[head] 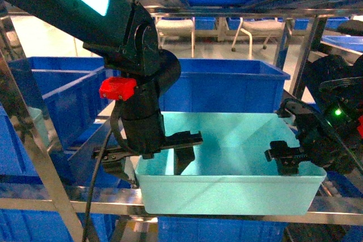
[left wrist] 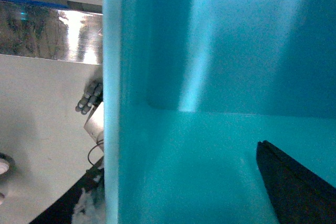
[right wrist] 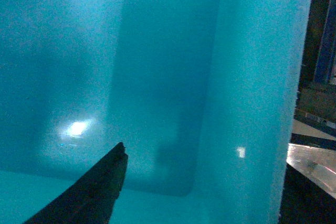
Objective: Organize blue bins on left shelf correctly
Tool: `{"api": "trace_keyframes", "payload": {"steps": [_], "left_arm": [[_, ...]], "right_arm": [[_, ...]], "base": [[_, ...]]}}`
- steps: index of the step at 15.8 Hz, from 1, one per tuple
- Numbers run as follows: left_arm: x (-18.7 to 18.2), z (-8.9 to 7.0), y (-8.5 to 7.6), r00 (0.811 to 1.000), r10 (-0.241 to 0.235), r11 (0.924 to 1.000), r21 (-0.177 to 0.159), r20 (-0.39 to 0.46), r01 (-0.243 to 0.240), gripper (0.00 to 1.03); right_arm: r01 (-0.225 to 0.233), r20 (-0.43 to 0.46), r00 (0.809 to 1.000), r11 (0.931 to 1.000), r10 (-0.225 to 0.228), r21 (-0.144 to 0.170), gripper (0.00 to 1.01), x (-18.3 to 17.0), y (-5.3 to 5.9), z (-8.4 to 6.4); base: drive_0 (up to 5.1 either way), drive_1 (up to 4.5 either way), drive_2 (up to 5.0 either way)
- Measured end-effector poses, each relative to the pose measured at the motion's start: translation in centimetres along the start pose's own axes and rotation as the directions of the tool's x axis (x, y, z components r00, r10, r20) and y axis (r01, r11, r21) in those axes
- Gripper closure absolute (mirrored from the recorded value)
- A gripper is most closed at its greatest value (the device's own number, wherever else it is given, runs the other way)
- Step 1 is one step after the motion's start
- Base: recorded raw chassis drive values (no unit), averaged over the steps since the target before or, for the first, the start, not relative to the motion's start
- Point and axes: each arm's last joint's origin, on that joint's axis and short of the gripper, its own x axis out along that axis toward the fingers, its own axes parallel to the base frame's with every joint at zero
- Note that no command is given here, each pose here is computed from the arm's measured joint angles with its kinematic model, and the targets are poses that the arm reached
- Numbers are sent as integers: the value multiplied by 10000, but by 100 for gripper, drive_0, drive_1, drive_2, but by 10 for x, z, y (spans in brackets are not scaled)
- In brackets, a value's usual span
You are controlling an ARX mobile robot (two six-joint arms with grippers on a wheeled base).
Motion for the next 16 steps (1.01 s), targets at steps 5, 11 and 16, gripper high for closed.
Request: {"api": "trace_keyframes", "payload": {"steps": [5, 11, 16], "left_arm": [[0, 0, 0, 10000, -7, 10000, 31, 5, 7, 5], [-10, -10, 10, 9803, -41, 9944, 1046, 1977, -170, 5], [-11, -14, 13, 9710, 28, 9945, 1006, 2390, -276, 5]], "right_arm": [[4, 8, 10000, 10000, -4, 10, 4, 0, 0, 0], [150, 656, 9977, 9999, -150, 3, 3, 6, -1, -5], [465, 1285, 9906, 9989, -465, 28, 3, 3, -2, -7]], "base": [[0, 0, 0], [0, 0, 0], [0, 0, 0]]}}
